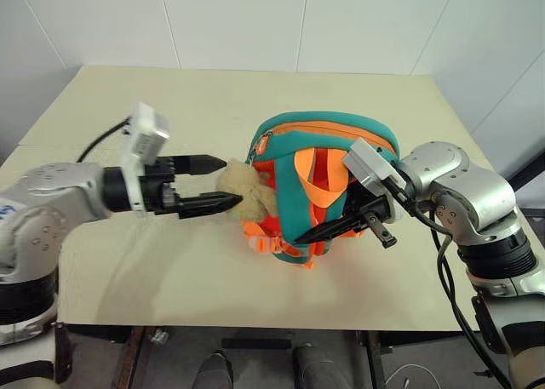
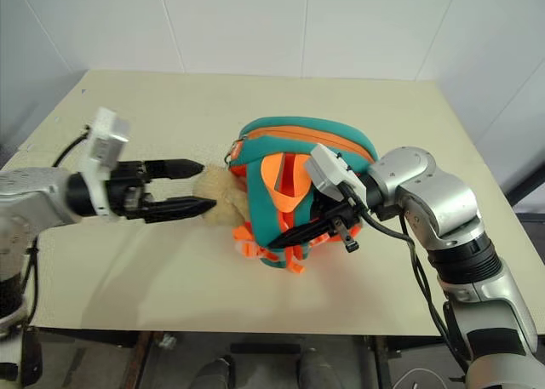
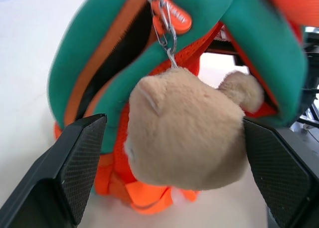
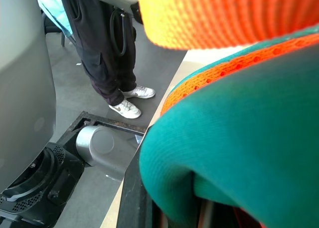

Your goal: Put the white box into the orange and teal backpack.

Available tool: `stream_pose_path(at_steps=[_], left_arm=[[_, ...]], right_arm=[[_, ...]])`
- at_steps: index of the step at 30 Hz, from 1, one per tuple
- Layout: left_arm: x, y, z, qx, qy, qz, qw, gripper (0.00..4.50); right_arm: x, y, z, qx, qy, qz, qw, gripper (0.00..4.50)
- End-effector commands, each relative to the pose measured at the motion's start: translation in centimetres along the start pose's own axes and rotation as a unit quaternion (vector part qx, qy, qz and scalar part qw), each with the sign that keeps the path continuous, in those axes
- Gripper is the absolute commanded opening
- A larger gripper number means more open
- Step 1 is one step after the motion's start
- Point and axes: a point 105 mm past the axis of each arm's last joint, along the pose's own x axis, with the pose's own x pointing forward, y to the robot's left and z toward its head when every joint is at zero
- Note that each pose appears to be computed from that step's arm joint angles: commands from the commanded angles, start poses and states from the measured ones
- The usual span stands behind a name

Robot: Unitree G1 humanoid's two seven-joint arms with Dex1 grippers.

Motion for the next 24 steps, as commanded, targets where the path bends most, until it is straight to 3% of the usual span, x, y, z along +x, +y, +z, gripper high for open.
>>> stream_pose_path(at_steps=[1,7,13,17,24], left_arm=[[0.8,-0.1,1.5,0.017,-0.015,0.004,1.000,4.09],[-0.1,-1.0,2.9,0.013,-0.009,-0.016,1.000,2.42],[-2.8,-0.7,5.8,0.021,-0.035,0.002,0.999,0.72],[-4.5,0.9,5.7,0.010,-0.034,0.044,0.998,0.29],[-7.5,4.5,4.4,-0.015,-0.013,0.113,0.993,0.28]], right_arm=[[0.1,0.4,1.0,-0.029,-0.002,0.021,0.999,0.00],[0.0,0.6,1.1,-0.027,-0.012,0.021,0.999,0.00],[0.0,0.7,2.1,-0.047,-0.076,-0.003,0.996,0.00],[0.2,1.1,2.1,-0.045,-0.101,-0.016,0.994,0.00],[0.6,2.1,1.9,-0.025,-0.113,-0.018,0.993,0.00]])
